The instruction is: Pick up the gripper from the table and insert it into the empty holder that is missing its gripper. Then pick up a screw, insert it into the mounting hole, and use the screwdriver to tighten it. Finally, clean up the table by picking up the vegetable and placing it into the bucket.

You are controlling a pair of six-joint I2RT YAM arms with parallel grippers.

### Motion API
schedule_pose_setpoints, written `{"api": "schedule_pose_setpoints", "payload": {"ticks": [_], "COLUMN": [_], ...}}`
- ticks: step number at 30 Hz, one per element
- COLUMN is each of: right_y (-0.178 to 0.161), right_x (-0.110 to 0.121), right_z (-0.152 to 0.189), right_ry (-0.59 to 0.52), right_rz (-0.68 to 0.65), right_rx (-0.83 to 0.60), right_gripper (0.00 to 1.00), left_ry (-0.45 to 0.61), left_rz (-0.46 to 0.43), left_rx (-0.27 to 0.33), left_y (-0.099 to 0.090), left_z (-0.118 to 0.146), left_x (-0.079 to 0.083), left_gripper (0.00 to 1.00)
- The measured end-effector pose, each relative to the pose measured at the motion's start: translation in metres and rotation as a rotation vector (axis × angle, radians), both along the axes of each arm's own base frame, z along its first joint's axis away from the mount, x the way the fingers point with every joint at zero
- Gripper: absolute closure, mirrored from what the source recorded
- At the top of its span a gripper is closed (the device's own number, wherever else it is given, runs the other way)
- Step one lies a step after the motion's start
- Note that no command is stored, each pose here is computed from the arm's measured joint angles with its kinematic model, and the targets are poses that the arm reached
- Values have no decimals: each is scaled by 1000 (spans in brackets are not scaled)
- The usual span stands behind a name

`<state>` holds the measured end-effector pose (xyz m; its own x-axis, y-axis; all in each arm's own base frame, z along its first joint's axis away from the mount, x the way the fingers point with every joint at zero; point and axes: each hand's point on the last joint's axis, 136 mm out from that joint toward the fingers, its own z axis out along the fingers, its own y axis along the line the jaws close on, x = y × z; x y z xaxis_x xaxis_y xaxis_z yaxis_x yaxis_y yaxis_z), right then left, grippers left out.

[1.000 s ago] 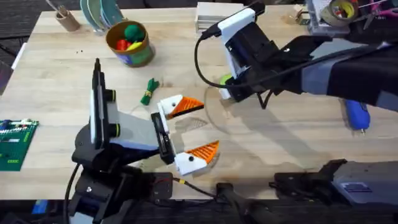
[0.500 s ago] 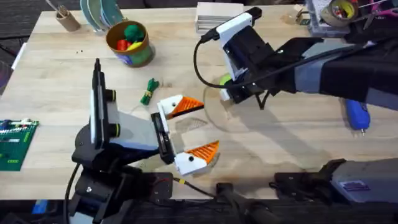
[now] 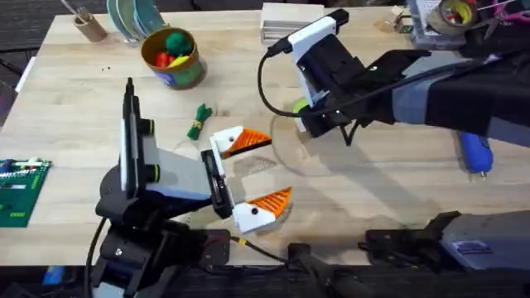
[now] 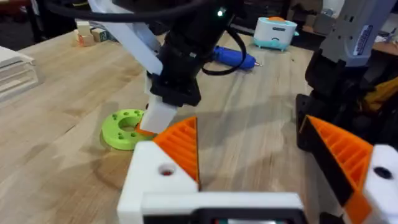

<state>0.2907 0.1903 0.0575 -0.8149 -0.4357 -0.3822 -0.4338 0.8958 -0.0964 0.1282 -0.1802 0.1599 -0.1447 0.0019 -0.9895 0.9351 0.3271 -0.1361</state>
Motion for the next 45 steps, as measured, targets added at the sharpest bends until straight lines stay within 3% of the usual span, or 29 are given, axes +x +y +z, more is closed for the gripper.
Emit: {"api": "schedule_pose_setpoints", "payload": {"ticks": [13, 30, 45], "right_y": [0, -6, -2], "right_x": [1, -5, -1], "right_z": [1, 6, 75], "right_ry": [-1, 11, 3], "right_rz": [-1, 40, 128], "right_rx": [-4, -38, -73], "right_gripper": [987, 993, 993], "left_ry": [0, 0, 0], "left_rz": [0, 0, 0], "left_rx": [0, 0, 0], "left_y": [0, 0, 0], "left_z": [0, 0, 0], "left_x": [0, 0, 0], "left_gripper": [7, 8, 8]}}
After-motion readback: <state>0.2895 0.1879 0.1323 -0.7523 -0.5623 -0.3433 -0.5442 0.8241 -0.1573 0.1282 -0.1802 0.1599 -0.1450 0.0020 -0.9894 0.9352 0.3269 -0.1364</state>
